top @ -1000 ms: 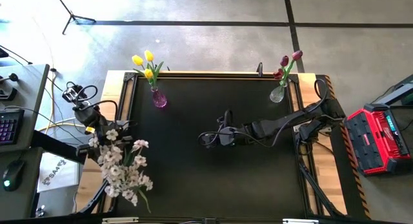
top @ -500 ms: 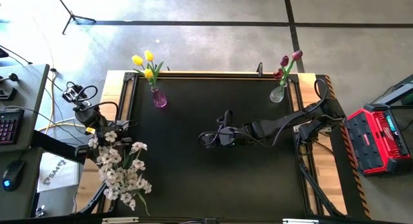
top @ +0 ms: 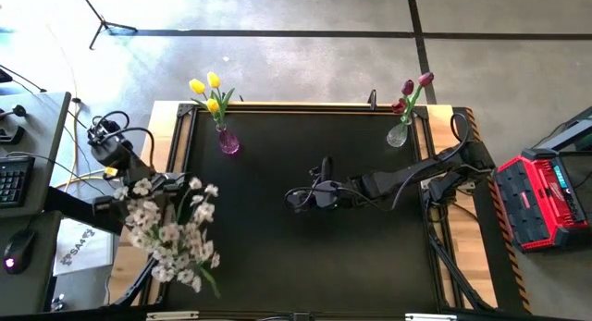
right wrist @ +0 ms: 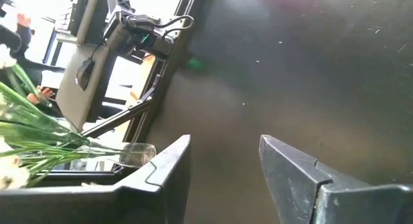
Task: Sort flowers into vase by color
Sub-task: Put the white flowers into the bottom transparent vase
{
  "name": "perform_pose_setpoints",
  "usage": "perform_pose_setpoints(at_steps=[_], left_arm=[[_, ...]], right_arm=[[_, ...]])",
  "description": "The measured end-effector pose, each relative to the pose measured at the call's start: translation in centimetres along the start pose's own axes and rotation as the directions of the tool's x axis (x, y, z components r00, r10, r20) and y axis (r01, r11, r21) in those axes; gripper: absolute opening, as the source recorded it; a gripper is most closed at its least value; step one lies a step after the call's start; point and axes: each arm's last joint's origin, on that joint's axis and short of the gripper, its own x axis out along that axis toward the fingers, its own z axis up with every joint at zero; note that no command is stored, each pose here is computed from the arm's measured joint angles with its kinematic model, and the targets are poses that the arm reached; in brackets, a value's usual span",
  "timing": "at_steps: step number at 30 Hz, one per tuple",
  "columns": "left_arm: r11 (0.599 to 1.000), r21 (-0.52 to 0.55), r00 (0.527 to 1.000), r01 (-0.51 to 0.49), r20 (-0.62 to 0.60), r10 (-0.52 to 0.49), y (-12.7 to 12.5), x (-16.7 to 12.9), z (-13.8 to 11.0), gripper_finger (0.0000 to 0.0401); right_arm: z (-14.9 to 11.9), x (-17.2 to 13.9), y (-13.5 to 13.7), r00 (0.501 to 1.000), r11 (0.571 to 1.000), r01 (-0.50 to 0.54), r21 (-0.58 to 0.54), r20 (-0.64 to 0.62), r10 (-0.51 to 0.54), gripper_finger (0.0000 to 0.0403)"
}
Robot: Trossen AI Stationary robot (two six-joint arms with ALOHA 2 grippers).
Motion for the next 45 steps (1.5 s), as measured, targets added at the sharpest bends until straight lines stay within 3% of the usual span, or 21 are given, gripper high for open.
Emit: perform_pose_setpoints(at_steps=[17,26,35,42,45], left_arm=[[0.999,0.023,1.000,-0.025,-0.001,0.025,-0.8,-0.7,0.9,0.0250],[0.999,0.035,0.996,-0.027,-0.081,0.030,-0.5,-0.6,0.3,0.0252],[0.998,0.013,0.997,0.067,0.034,-0.067,-1.4,-0.6,1.5,0.0268],[0.999,-0.009,0.999,0.035,-0.019,-0.036,-0.9,0.0,1.1,0.0274],[0.998,0.027,0.997,0.064,0.033,-0.065,-1.3,0.0,1.6,0.0274]], right_arm=[[-0.4,-0.2,0.4,1.000,1.000,-0.029,0.002,0.004,0.029,0.0172],[-0.9,-0.4,0.6,0.999,0.999,-0.036,-0.002,-0.007,0.036,0.0172],[-1.1,-0.4,0.6,0.999,0.999,-0.041,0.000,-0.011,0.041,0.0172],[-1.1,-0.4,0.7,0.999,0.999,-0.042,0.001,-0.010,0.042,0.0180],[-1.0,-0.4,0.7,0.999,0.999,-0.046,0.002,-0.008,0.046,0.0188]])
